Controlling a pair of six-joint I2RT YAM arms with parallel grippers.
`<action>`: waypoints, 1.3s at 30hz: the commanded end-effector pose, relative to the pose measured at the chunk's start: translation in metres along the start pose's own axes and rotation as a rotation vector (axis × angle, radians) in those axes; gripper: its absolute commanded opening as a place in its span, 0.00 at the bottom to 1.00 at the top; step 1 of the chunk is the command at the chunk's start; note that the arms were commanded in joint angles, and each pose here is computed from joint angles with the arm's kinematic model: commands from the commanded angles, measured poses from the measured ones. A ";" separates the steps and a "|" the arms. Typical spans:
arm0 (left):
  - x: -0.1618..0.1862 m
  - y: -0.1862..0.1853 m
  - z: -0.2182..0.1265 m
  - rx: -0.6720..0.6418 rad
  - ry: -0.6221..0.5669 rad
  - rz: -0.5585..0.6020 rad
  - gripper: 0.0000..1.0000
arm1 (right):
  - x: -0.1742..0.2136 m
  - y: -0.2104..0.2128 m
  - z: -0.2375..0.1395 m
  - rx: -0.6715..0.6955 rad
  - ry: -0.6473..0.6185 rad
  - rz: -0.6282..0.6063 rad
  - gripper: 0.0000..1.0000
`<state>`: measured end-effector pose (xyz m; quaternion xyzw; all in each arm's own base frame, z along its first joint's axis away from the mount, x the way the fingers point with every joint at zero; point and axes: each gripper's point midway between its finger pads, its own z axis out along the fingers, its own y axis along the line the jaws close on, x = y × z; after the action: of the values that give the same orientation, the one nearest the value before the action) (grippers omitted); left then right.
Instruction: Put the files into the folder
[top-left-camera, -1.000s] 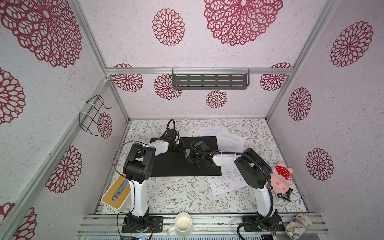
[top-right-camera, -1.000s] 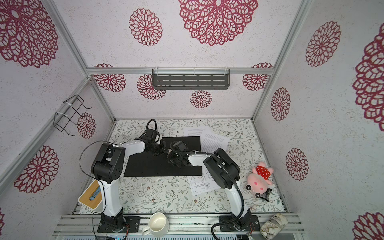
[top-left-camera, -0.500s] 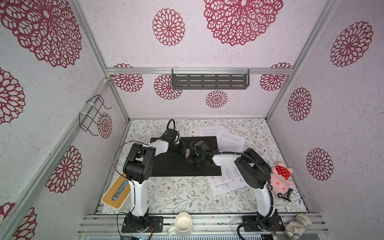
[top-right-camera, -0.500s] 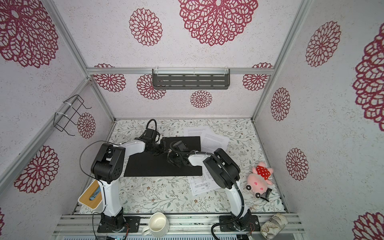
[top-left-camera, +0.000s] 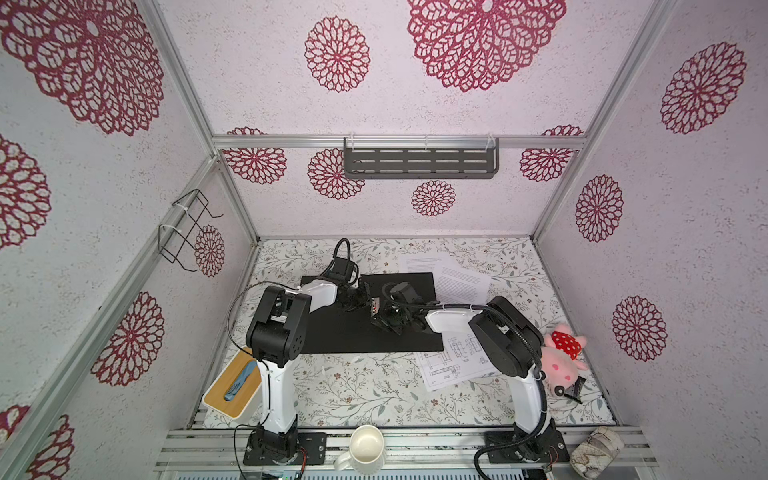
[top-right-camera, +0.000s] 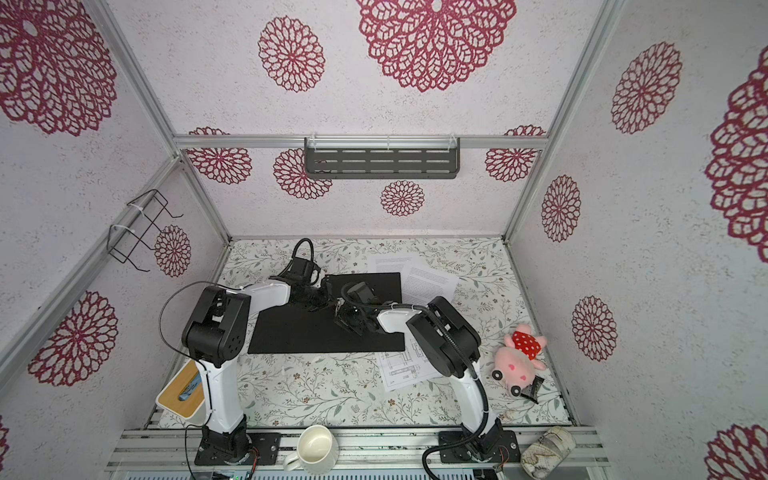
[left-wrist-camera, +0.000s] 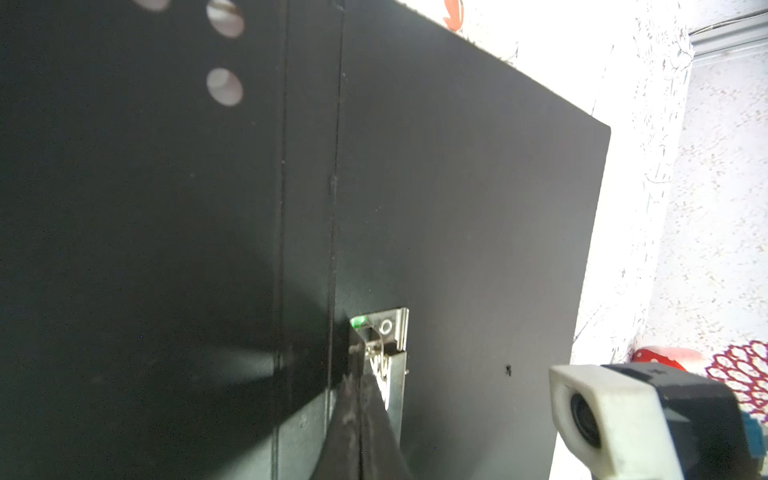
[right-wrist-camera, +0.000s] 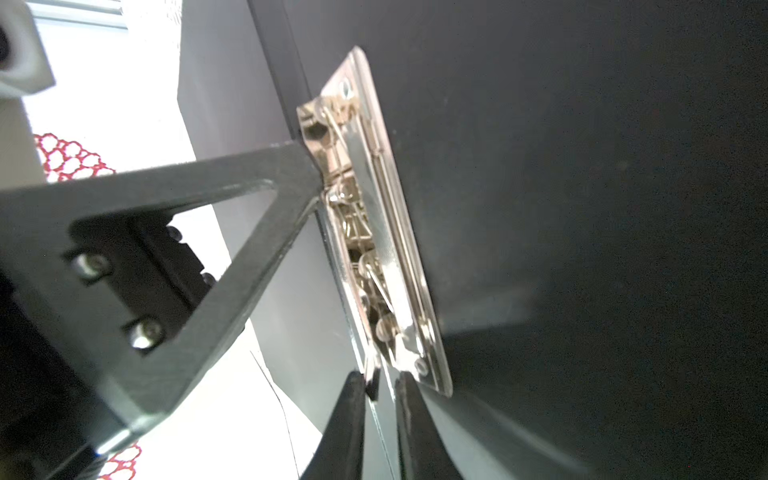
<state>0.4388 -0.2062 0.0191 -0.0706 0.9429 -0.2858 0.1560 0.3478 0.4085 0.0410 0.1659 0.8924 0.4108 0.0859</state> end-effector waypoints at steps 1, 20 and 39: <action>0.018 0.009 0.002 -0.031 0.051 -0.009 0.00 | -0.006 0.003 -0.009 -0.006 -0.028 0.015 0.15; 0.032 0.025 0.014 -0.097 0.120 0.020 0.00 | 0.006 -0.060 -0.008 0.197 0.000 -0.002 0.00; 0.055 0.038 0.035 -0.202 0.214 0.113 0.00 | 0.012 -0.120 -0.015 0.394 -0.001 -0.024 0.00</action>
<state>0.4379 -0.2184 0.0147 -0.0097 0.9569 -0.2516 0.1445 0.3437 0.3879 0.0335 0.1499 0.9079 0.3748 0.1130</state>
